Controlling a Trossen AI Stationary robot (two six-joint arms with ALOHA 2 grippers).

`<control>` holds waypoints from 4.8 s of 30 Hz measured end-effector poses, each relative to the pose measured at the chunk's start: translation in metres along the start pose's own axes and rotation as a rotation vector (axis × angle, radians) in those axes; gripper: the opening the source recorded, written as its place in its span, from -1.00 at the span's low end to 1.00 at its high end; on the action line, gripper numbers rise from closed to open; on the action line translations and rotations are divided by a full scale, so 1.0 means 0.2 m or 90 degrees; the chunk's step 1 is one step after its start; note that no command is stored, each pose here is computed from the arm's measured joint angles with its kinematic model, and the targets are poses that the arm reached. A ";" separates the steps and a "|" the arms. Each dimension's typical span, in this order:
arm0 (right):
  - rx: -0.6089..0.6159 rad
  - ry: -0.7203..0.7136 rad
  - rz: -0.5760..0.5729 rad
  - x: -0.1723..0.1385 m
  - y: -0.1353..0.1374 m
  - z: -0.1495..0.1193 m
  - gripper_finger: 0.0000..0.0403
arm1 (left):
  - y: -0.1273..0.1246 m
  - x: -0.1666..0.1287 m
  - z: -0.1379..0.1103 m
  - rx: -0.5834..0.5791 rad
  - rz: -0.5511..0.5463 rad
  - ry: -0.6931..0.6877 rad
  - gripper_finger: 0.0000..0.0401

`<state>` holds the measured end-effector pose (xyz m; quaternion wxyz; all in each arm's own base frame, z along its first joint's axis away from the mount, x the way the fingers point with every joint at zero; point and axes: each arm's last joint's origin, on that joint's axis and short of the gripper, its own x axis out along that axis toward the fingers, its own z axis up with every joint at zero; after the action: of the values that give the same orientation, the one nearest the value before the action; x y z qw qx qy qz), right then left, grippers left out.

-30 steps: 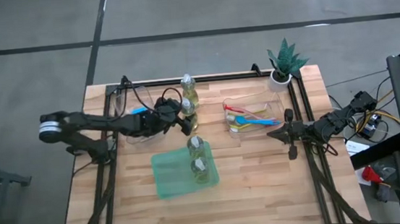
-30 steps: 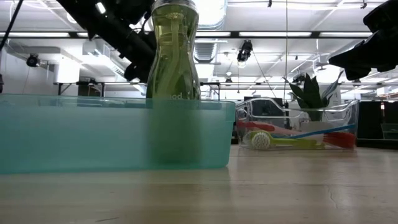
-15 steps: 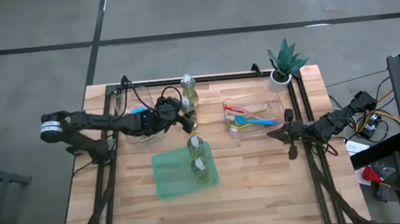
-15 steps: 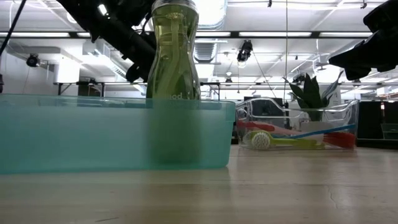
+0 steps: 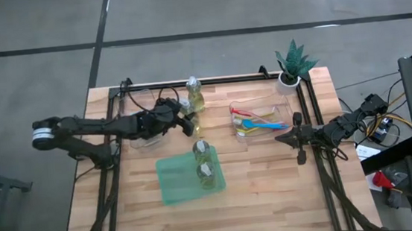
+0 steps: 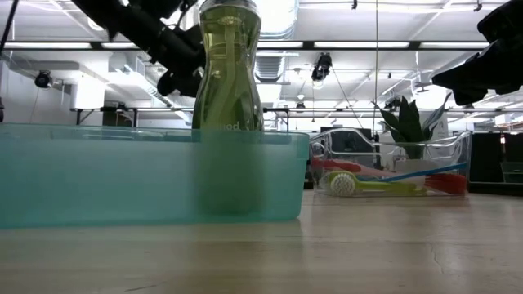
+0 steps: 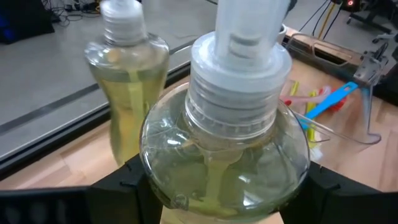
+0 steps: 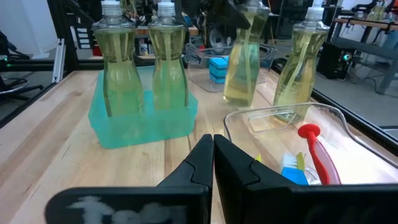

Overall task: Pick & Place Kitchen Sink Supplies
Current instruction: Put the green soap dispenser into the green bin

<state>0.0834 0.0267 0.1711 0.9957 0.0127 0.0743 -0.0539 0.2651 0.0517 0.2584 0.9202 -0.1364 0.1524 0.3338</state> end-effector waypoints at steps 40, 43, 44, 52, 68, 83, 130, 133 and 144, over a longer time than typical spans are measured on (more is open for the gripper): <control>0.000 0.000 0.000 0.00 0.00 0.00 -0.96 | -0.17 -0.69 -0.08 0.034 -0.404 0.161 0.16; 0.000 0.000 0.000 0.00 0.00 0.00 -0.96 | -0.23 -0.68 -0.12 0.053 -0.394 0.157 0.16; 0.000 0.000 0.000 0.00 0.00 0.00 -0.96 | -0.25 -0.68 -0.13 0.059 -0.393 0.157 0.16; 0.000 0.000 0.000 0.00 0.00 0.00 -0.96 | -0.41 -0.63 -0.24 0.123 -0.417 0.159 0.16; 0.000 0.000 0.000 0.00 0.00 0.00 -0.96 | -0.53 -0.55 -0.37 0.188 -0.405 0.157 0.16; 0.000 0.000 0.000 0.00 0.00 0.00 -0.96 | -0.51 -0.56 -0.43 0.161 -0.392 0.235 0.57; 0.000 0.000 0.000 0.00 0.00 0.00 -0.96 | 0.13 -0.70 -0.04 0.009 0.041 0.077 0.61; 0.000 0.000 0.000 0.00 0.00 0.00 -0.96 | 0.14 -0.65 0.02 0.008 0.071 0.032 0.61; 0.000 0.000 0.000 0.00 0.00 0.00 -0.96 | 0.21 -0.37 0.16 -0.010 0.084 -0.009 0.61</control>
<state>0.0834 0.0267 0.1711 0.9957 0.0126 0.0743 -0.0539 0.1888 0.0517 0.3092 0.8962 -0.1308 0.1518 0.3959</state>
